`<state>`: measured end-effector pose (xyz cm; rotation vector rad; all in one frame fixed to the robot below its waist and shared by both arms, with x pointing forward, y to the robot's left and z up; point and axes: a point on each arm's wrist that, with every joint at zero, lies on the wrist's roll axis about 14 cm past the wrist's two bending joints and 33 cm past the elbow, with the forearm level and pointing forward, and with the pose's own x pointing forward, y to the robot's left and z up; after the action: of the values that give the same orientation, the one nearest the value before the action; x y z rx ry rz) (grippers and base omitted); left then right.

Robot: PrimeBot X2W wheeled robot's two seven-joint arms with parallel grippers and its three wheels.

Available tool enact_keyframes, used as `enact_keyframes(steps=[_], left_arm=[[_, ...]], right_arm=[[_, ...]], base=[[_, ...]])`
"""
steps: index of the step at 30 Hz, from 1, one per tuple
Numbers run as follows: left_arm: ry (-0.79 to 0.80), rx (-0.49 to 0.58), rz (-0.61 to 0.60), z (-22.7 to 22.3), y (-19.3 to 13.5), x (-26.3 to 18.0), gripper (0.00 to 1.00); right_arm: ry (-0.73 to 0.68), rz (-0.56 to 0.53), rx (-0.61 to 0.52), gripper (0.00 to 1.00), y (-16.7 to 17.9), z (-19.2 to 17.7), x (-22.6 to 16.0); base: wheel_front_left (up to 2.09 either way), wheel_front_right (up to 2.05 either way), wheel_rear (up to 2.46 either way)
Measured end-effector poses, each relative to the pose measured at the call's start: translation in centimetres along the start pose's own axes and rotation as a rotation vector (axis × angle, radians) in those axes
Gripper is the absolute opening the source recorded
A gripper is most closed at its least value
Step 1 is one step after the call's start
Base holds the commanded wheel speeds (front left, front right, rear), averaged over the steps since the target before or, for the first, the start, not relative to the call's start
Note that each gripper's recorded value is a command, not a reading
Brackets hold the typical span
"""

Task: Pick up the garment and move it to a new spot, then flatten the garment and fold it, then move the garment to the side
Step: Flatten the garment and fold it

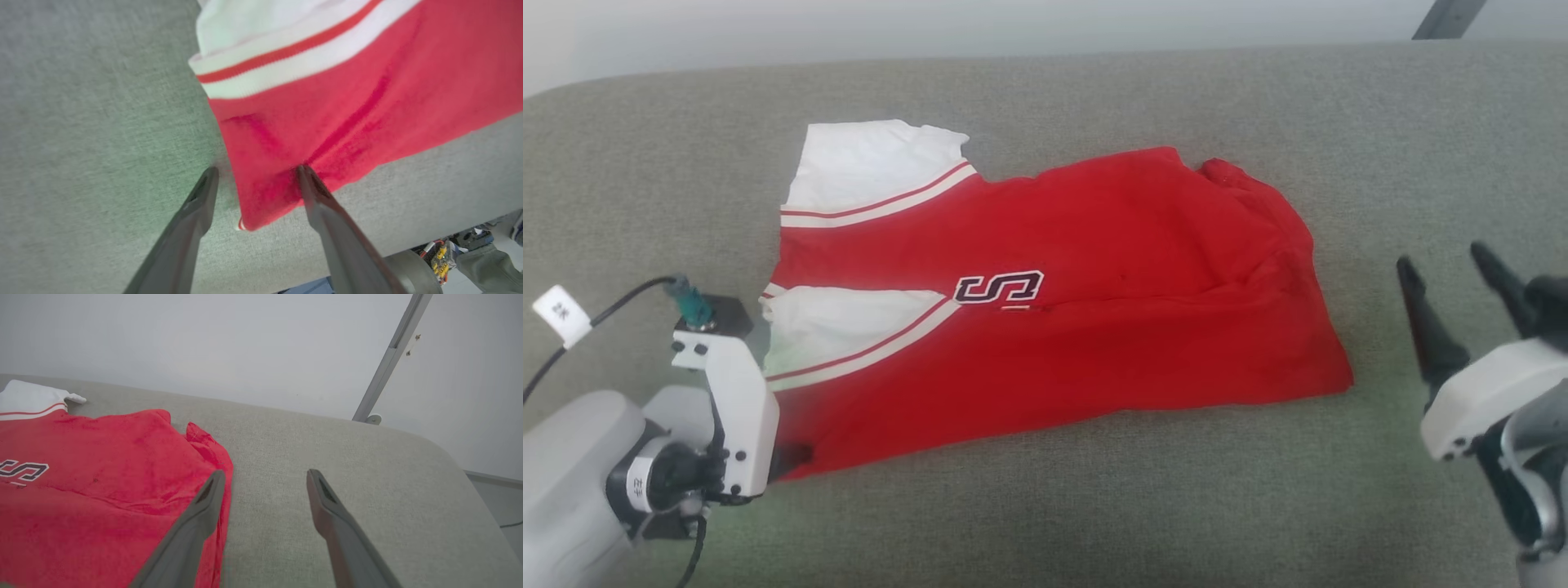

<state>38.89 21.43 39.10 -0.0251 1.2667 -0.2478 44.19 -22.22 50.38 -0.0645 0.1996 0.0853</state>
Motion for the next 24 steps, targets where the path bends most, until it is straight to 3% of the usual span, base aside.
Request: enact_keyframes(steps=[5, 8, 24], left_arm=[[0.017, -0.037, -0.007, -0.8, 0.4, 1.3, 1.00], [0.025, -0.049, -0.023, -1.2, 0.3, 1.7, 0.00], [0.001, -0.033, -0.061, -1.2, 0.0, 2.7, 0.00]], right_arm=[[0.106, 0.013, 0.024, 1.00, 0.6, -2.5, -0.9], [0.173, 0.043, 0.047, 1.00, 1.4, -3.7, -1.2], [0.667, 0.190, 0.058, 1.00, 4.5, -10.6, -1.3]], base=[[0.00, 0.00, 0.00], [0.00, 0.00, 0.00], [0.00, 0.00, 0.00]])
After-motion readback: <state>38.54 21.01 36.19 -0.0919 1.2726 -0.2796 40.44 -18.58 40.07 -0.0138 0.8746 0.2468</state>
